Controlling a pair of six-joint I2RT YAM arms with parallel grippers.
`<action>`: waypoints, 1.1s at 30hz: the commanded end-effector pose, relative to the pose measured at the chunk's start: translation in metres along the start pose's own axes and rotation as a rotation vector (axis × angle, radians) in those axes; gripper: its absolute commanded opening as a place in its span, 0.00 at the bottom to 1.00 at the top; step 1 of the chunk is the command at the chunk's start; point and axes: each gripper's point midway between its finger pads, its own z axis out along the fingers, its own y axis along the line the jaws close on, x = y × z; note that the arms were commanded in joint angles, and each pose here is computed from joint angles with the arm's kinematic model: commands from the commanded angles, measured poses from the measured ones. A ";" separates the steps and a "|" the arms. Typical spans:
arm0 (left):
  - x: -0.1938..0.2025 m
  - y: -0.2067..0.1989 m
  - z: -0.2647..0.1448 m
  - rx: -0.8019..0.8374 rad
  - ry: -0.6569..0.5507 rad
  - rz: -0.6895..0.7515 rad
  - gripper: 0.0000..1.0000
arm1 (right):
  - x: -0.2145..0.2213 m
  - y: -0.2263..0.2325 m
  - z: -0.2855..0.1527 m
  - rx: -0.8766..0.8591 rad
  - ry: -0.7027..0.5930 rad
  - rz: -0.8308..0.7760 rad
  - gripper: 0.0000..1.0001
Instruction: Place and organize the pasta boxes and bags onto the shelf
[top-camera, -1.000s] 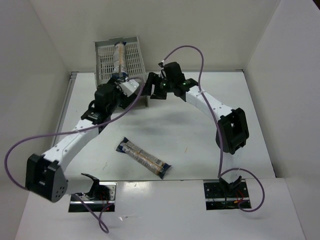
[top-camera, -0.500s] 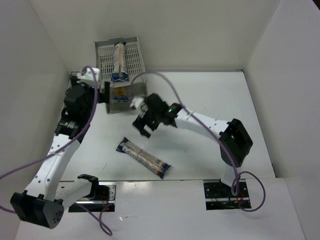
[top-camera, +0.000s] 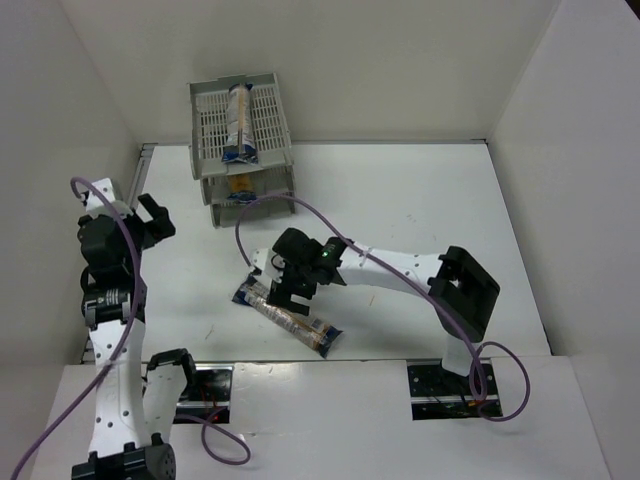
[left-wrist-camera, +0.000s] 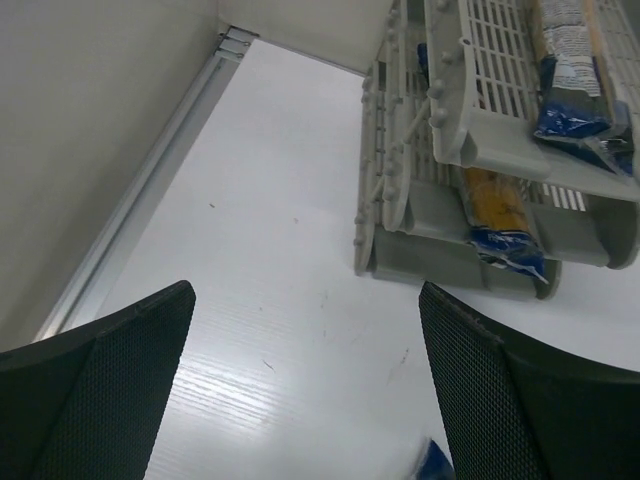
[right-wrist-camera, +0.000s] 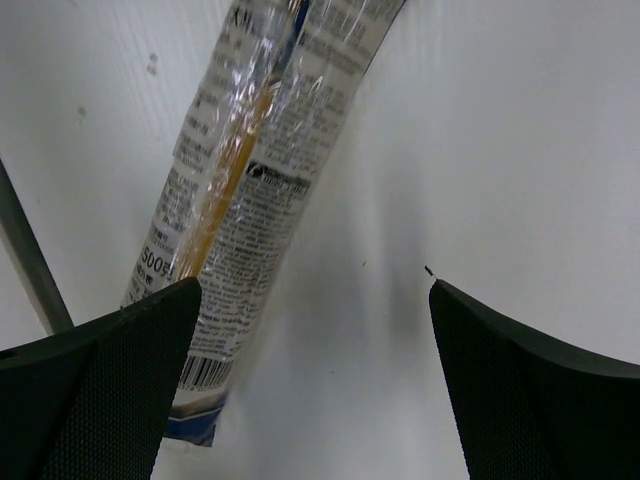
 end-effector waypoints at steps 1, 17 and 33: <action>0.001 -0.013 -0.011 0.076 -0.005 -0.086 1.00 | 0.015 0.010 0.001 0.009 0.027 0.000 1.00; 0.010 -0.015 -0.019 0.125 -0.012 -0.134 1.00 | -0.008 0.061 0.008 -0.111 -0.006 0.051 1.00; 0.011 -0.024 -0.011 0.159 0.003 -0.138 1.00 | 0.053 0.038 0.063 0.098 0.133 0.199 0.86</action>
